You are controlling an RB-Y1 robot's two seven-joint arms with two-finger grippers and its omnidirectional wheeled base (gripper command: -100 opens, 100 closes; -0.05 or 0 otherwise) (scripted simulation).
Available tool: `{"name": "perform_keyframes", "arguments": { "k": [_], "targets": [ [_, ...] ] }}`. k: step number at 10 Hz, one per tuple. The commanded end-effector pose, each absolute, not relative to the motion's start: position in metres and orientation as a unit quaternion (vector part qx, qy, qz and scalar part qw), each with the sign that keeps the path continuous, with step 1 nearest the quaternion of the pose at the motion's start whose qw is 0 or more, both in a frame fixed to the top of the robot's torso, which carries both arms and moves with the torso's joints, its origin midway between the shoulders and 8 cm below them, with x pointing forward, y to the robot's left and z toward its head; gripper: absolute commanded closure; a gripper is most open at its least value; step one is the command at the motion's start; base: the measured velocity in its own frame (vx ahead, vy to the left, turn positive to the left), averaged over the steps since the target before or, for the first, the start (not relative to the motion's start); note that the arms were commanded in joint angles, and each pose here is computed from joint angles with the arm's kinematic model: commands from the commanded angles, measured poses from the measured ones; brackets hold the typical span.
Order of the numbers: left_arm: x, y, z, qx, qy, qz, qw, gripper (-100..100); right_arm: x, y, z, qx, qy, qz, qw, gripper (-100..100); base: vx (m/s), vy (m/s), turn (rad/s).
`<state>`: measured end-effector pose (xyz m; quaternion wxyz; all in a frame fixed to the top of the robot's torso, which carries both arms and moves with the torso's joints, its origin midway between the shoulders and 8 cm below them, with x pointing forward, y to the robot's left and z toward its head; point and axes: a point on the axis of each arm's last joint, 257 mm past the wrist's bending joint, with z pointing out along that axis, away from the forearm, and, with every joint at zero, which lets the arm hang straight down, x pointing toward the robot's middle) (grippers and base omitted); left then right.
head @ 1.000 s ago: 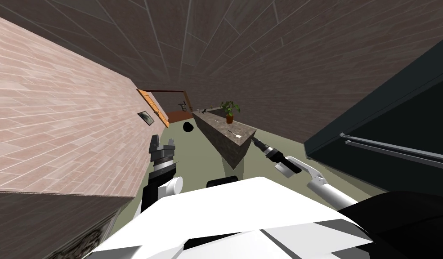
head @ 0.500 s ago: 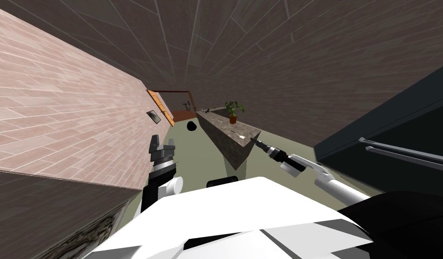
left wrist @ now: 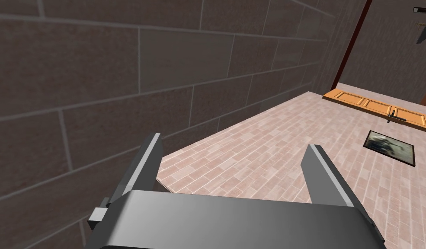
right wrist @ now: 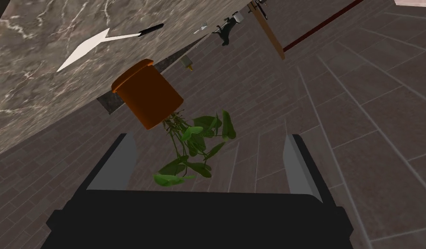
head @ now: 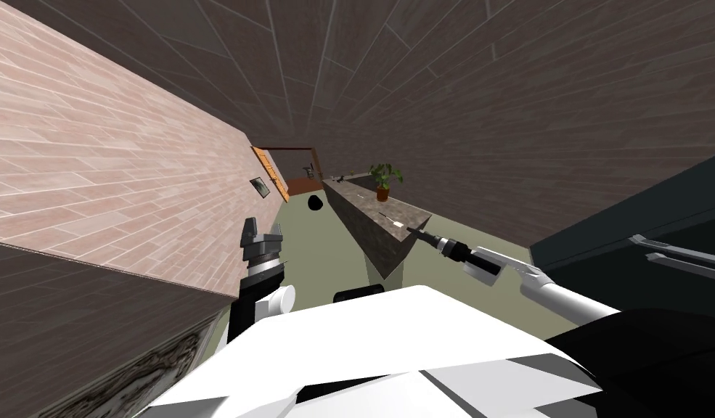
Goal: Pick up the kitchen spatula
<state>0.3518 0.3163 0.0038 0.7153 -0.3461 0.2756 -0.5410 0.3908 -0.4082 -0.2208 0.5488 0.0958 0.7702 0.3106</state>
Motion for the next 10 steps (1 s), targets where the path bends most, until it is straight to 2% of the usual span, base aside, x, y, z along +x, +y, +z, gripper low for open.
{"name": "perform_keyframes", "arguments": {
  "k": [1, 7, 10],
  "targets": [
    [0.352, 0.316, 0.004, -0.346, 0.276, -0.541, 0.715, 0, 0.389, -0.416, -0.224, 0.083, 0.783, 0.296, 0.540, -100, 0.075, 0.030, 0.078],
    [0.352, 0.316, 0.004, -0.346, 0.276, -0.541, 0.715, 0, 0.366, -0.461, -0.258, 0.040, 0.844, 0.223, 0.486, -100, 0.086, 0.029, 0.107],
    [0.352, 0.316, 0.004, -0.346, 0.276, -0.541, 0.715, 0, 0.344, -0.494, -0.278, 0.014, 0.879, 0.176, 0.443, -100, 0.149, 0.025, 0.147]
  ]
}}
